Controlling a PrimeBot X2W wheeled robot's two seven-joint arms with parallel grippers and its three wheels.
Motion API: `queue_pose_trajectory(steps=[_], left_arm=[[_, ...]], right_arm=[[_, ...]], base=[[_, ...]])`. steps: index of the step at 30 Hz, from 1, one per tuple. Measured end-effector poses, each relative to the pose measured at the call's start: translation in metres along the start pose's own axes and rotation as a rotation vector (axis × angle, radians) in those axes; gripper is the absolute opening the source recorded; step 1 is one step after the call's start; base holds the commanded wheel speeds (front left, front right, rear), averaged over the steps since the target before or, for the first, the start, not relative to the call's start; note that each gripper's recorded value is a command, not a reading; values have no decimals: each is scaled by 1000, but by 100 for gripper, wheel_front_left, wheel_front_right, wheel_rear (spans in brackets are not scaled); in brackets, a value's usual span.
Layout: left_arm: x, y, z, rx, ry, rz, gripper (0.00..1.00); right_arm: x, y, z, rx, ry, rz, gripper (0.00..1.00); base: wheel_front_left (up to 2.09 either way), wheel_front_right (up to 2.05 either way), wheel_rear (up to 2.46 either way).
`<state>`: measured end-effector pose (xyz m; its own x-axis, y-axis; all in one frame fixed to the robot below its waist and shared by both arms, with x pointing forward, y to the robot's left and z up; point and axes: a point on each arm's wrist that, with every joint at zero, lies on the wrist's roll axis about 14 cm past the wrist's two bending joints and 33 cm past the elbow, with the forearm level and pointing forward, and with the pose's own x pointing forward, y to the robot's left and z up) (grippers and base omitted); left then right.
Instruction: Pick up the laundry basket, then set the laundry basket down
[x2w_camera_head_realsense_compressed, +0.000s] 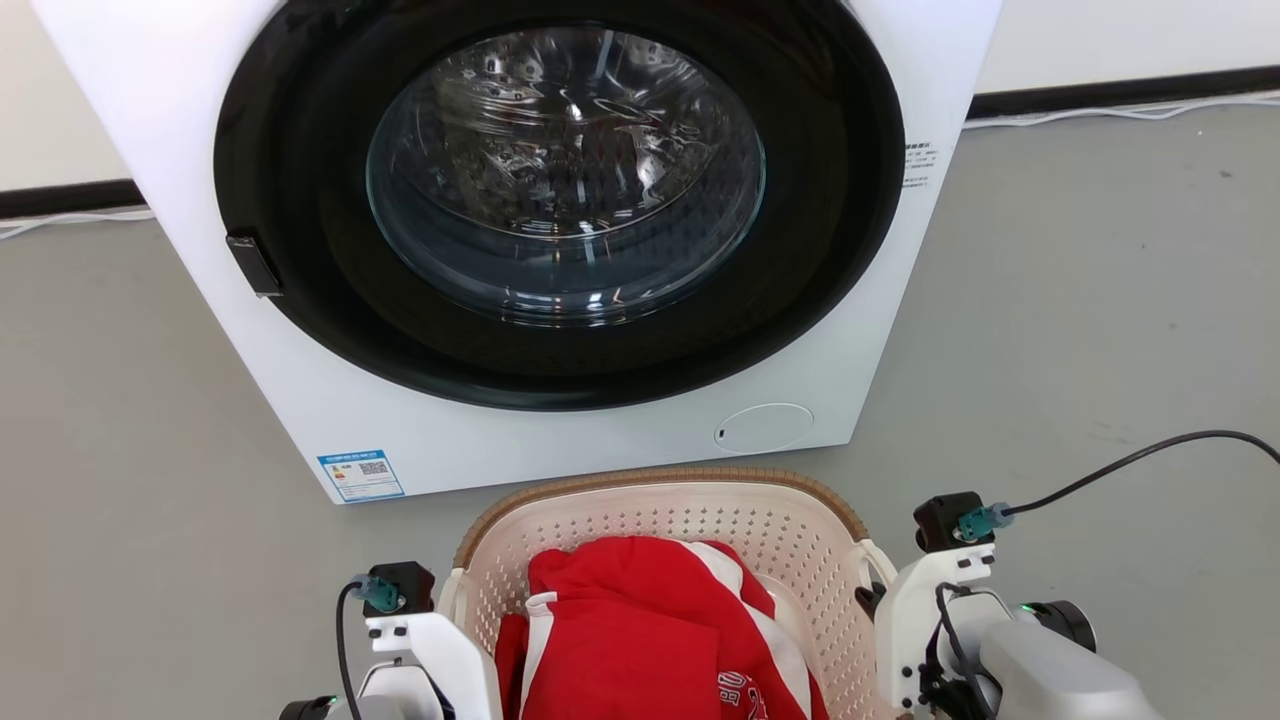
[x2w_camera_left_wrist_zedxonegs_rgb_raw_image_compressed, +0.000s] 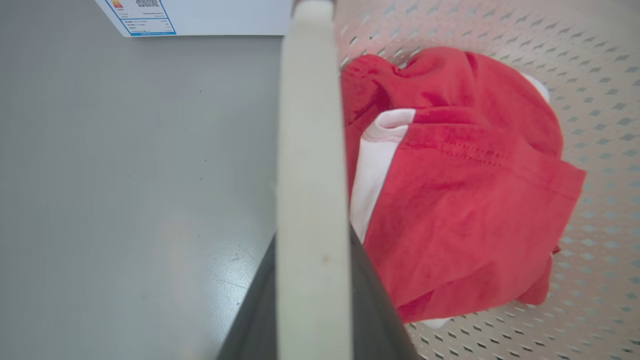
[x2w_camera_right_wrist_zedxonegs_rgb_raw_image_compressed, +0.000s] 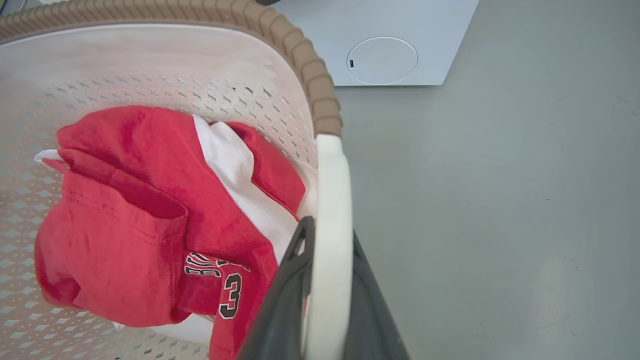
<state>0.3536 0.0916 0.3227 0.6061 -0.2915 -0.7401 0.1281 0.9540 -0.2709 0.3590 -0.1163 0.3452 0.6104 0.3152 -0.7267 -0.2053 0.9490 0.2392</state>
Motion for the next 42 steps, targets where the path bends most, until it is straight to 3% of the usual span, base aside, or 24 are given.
queue_pose_trajectory(steps=[31,42], left_arm=[[5,-1,-10,-33,14,-8,0],[23,3,2,-33,-16,-7,0]], right_arm=[[7,-1,-5,-8,36,7,0],[27,-8,7,-1,23,8,0]], base=[[0,0,0],[0,0,0]])
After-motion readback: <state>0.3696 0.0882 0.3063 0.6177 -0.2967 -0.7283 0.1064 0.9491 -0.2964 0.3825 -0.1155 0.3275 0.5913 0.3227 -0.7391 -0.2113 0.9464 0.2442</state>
